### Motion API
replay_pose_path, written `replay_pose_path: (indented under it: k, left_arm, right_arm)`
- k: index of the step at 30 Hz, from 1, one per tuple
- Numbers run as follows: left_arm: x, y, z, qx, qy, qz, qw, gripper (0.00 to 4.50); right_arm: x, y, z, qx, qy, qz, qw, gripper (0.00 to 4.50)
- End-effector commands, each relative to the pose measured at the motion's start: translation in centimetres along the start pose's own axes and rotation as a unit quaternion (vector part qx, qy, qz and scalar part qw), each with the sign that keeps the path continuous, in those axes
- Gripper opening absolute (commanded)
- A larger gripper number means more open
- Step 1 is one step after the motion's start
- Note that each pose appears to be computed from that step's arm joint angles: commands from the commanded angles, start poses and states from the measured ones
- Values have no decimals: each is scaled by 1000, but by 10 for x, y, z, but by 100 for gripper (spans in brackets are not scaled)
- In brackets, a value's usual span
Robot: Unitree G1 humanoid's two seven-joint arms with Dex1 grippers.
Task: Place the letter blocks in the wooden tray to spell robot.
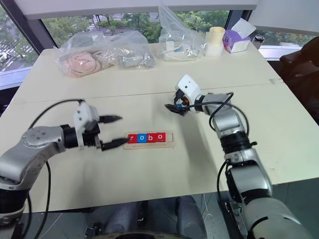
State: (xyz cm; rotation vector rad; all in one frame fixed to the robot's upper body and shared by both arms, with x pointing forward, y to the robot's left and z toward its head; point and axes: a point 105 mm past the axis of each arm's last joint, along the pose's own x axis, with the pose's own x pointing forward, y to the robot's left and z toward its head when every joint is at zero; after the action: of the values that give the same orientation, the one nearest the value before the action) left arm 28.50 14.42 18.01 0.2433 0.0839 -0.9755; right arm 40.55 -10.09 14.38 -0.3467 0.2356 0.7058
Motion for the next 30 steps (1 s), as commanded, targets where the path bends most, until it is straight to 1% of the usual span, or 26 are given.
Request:
replay_pose_path:
  k: [1, 2, 3, 6, 14, 17, 22, 26, 28, 30]
  left_arm:
    - [-7, 8, 1, 11, 3, 29, 1000, 450]
    - [-7, 9, 0, 12, 7, 33, 999, 450]
    - [-7, 11, -1, 16, 8, 41, 999, 450]
    - [-4, 11, -1, 16, 7, 43, 999, 450]
    - [4, 4, -1, 12, 4, 32, 999, 450]
    - [5, 4, -2, 14, 8, 32, 999, 450]
    - [7, 1, -4, 14, 9, 29, 999, 450]
    - [8, -4, -5, 15, 12, 19, 1000, 450]
    - [10, -9, -6, 21, 17, 9, 1000, 450]
    - [12, -17, -7, 24, 16, -5, 1000, 450]
  right_arm:
    - [-7, 2, 11, 41, -2, -62, 997, 448]
    - [-6, 6, 8, 47, 1, -71, 996, 448]
    - [-5, 10, 3, 72, 7, -90, 993, 448]
    - [-3, 11, -12, 122, 28, -156, 980, 448]
    - [9, 10, -28, 154, 54, -212, 963, 448]
    - [12, 11, -26, 155, 48, -215, 963, 364]
    - [16, 14, -22, 155, 43, -211, 964, 113]
    - [12, 11, -21, 146, 41, -221, 963, 113]
    - [-1, 2, -16, 128, 31, -240, 962, 113]
    - [-19, -2, -10, 137, 11, -247, 959, 113]
